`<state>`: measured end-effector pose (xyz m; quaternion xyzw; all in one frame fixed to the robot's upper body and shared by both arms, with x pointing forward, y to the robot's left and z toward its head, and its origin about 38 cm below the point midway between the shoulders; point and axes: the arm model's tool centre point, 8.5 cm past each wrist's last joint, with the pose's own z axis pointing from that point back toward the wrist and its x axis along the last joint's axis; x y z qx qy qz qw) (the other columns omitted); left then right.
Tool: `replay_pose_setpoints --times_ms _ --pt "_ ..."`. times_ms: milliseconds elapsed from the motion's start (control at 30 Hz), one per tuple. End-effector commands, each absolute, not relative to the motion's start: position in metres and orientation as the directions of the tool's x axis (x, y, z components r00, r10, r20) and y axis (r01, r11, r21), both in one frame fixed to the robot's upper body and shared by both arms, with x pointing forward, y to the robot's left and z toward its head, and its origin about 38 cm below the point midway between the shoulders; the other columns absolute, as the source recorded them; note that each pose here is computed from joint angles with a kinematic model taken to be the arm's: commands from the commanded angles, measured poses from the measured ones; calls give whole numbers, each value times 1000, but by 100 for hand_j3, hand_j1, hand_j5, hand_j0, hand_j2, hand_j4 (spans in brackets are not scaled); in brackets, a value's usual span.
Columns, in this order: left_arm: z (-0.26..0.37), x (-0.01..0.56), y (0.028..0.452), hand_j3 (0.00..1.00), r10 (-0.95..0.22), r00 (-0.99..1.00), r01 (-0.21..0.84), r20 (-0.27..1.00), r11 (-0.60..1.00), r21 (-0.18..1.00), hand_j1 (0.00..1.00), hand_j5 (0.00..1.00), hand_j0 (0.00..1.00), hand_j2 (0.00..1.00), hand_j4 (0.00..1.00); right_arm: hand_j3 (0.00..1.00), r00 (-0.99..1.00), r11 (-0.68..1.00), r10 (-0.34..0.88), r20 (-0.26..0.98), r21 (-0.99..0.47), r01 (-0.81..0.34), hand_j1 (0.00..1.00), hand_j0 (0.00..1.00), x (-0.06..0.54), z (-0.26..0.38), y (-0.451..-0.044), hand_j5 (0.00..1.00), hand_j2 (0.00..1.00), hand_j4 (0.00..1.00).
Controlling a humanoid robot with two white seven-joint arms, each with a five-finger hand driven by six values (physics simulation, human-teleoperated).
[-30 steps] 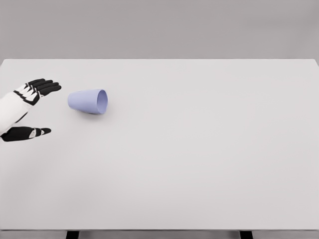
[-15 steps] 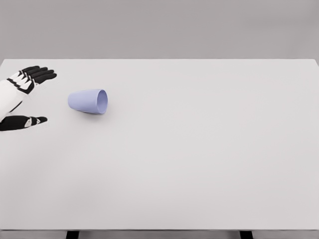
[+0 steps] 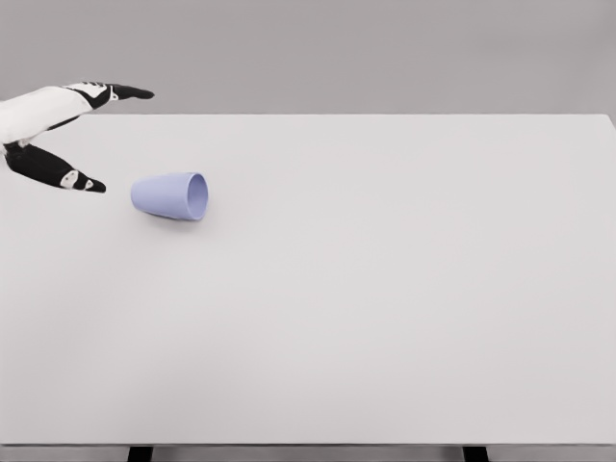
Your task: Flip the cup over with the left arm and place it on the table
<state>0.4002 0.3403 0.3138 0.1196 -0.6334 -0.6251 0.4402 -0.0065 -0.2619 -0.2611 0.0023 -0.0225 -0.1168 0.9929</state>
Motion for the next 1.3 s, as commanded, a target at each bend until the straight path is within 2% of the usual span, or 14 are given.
replay_pose_setpoints --times_ms 0,333,533,667,767,1067,1267 --pt "248 402 326 100 -738 -396 629 547 216 747 100 100 100 100 100 100 972 973 -232 45 10 232 100 100 -6 -261 -262 100 100 100" --pt "245 428 314 100 -805 -89 685 586 378 623 100 100 100 100 100 100 972 973 -231 45 10 231 100 100 -6 -261 -262 100 100 100" --pt "238 442 290 100 -851 -137 626 507 322 710 100 100 100 100 100 100 972 973 -231 45 10 231 100 100 -6 -261 -262 100 100 100" --pt "238 444 288 100 -868 -154 605 472 295 740 100 100 100 100 100 100 972 973 -232 45 10 232 100 100 -6 -261 -262 100 100 100" --pt "229 446 282 100 -887 -162 604 433 258 754 100 100 100 100 100 100 972 973 -231 45 10 231 100 100 -6 -261 -262 100 100 100" --pt "210 456 275 100 -877 -201 613 437 235 754 100 100 100 100 100 100 972 973 -232 45 10 232 100 100 -6 -261 -262 100 100 100" --pt "197 460 271 100 -911 -234 593 338 142 793 100 100 100 100 100 100 972 973 -231 43 10 231 100 100 -7 -261 -262 100 100 100"
